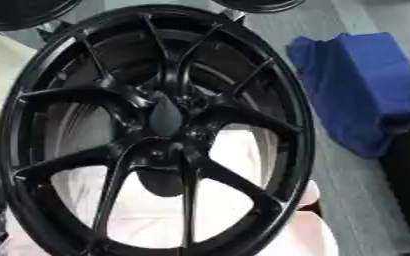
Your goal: Pull the pin out of the wheel hub.
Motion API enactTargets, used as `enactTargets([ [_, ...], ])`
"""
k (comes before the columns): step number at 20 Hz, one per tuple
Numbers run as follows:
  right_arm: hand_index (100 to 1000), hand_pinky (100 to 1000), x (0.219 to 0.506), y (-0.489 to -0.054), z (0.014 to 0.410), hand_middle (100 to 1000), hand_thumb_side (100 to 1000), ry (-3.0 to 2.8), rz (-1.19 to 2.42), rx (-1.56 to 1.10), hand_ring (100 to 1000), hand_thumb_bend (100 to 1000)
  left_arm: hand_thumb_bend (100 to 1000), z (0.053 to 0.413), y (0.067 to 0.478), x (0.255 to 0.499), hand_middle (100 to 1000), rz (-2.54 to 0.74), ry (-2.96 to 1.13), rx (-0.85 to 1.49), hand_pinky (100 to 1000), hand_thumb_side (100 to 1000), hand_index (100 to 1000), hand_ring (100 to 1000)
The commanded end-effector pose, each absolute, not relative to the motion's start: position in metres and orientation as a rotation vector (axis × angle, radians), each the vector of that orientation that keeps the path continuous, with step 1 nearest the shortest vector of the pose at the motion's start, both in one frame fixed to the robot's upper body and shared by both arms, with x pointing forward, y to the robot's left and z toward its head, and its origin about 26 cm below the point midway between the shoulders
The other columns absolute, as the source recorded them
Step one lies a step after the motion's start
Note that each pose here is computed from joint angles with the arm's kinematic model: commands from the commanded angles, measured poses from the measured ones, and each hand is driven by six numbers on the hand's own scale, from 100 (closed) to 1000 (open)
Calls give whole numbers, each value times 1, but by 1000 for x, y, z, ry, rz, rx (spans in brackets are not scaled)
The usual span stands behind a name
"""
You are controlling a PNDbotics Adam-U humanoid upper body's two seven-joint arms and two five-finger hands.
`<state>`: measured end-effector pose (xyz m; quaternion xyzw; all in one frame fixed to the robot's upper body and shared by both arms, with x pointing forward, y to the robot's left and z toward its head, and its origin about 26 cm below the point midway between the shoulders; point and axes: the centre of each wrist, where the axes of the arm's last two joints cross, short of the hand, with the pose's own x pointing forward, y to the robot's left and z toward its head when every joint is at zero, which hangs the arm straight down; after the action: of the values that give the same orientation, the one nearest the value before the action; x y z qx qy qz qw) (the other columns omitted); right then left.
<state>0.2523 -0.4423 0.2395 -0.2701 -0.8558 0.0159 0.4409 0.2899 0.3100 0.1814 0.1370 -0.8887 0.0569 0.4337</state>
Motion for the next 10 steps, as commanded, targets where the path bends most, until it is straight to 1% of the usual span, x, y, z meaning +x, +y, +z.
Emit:
enactTargets([
  [1, 604, 820, 248, -413, 255, 589, 480, -2210, 43, -608, 649, 105, 369, 190, 308, 288, 522, 123, -2249, 333, 967, 707, 748, 520],
  [4, 595, 816, 252, -401, 254, 581, 480, -2260, 35, -541, 639, 100, 378, 191, 307, 289, 522, 117, -2253, 327, 967, 705, 747, 519],
  [10, 586, 804, 259, -387, 245, 574, 510, -2308, 68, -441, 630, 100, 367, 193, 306, 290, 521, 104, -2276, 329, 965, 700, 747, 518],
])
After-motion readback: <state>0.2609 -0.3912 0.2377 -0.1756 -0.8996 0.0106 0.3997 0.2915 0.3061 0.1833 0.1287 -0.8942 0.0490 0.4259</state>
